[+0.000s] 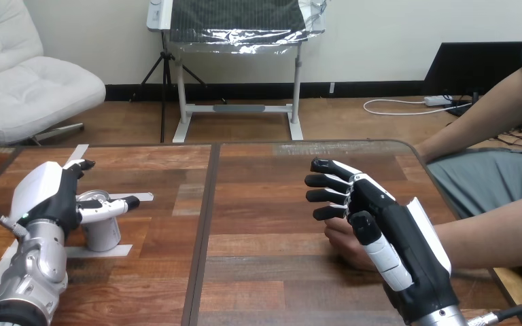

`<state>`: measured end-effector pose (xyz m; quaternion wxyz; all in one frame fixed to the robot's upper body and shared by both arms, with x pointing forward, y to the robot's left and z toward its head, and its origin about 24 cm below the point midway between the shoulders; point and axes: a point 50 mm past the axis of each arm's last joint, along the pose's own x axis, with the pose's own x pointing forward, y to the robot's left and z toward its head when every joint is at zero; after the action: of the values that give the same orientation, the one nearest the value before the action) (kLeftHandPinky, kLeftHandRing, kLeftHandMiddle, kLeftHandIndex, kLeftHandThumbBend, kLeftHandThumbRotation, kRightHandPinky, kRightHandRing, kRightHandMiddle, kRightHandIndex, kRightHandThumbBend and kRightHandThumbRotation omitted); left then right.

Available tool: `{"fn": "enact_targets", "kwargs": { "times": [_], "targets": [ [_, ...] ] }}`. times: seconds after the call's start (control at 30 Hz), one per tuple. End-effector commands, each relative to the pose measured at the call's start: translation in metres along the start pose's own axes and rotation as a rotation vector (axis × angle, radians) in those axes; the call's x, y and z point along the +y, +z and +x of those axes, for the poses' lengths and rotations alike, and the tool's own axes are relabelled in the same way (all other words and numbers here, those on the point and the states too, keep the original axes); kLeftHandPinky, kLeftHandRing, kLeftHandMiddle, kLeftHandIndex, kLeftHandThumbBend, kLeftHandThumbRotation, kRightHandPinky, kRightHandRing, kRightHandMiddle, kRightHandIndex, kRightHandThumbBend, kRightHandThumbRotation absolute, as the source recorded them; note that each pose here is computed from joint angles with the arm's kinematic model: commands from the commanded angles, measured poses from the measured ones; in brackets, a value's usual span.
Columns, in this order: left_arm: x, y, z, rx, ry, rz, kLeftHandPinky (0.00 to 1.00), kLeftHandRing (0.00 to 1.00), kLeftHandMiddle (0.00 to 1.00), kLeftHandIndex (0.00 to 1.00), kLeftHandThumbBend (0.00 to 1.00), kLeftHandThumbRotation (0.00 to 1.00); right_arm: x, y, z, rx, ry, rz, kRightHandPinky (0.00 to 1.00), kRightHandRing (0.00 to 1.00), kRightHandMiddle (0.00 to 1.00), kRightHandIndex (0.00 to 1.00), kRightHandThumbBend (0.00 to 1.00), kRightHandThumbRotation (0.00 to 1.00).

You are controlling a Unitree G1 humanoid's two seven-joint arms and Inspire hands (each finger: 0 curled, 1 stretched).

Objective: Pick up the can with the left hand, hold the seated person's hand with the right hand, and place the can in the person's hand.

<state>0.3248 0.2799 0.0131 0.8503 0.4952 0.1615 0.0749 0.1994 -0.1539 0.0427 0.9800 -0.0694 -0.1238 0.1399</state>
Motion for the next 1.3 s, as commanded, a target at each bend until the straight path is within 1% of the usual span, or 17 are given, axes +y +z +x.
{"fn": "enact_targets", "kwargs": {
  "times": [0.0,0.17,0.37,0.7,1.03,1.27],
  "targets": [
    [0.003,0.013,0.004,-0.028,0.005,-0.004,0.77,0.86,0.87,0.85,0.85,0.47,-0.006,0.018,0.010,-0.106,-0.016,-0.024,0.67,0.75,0.78,0.82,1.00,0.93],
    [0.001,0.012,0.004,-0.022,-0.002,-0.002,0.78,0.86,0.87,0.85,0.85,0.47,-0.006,0.019,0.010,-0.106,-0.017,-0.025,0.67,0.74,0.78,0.82,1.00,0.93],
    [-0.002,0.011,0.003,-0.016,-0.009,-0.004,0.76,0.85,0.86,0.84,0.86,0.46,-0.007,0.019,0.009,-0.105,-0.017,-0.024,0.67,0.75,0.78,0.82,1.00,0.93],
    [-0.005,0.010,0.003,0.003,-0.035,-0.020,0.73,0.84,0.86,0.83,0.84,0.44,-0.007,0.019,0.009,-0.106,-0.017,-0.022,0.68,0.75,0.79,0.82,1.00,0.93],
    [-0.007,0.010,0.003,0.024,-0.059,-0.006,0.70,0.80,0.83,0.81,0.82,0.43,-0.007,0.019,0.009,-0.110,-0.019,-0.025,0.68,0.75,0.79,0.82,0.99,0.93],
    [-0.007,0.010,0.003,0.036,-0.070,0.003,0.70,0.80,0.82,0.80,0.81,0.39,-0.007,0.019,0.009,-0.114,-0.019,-0.029,0.68,0.75,0.78,0.82,0.98,0.93]
  ]
}}
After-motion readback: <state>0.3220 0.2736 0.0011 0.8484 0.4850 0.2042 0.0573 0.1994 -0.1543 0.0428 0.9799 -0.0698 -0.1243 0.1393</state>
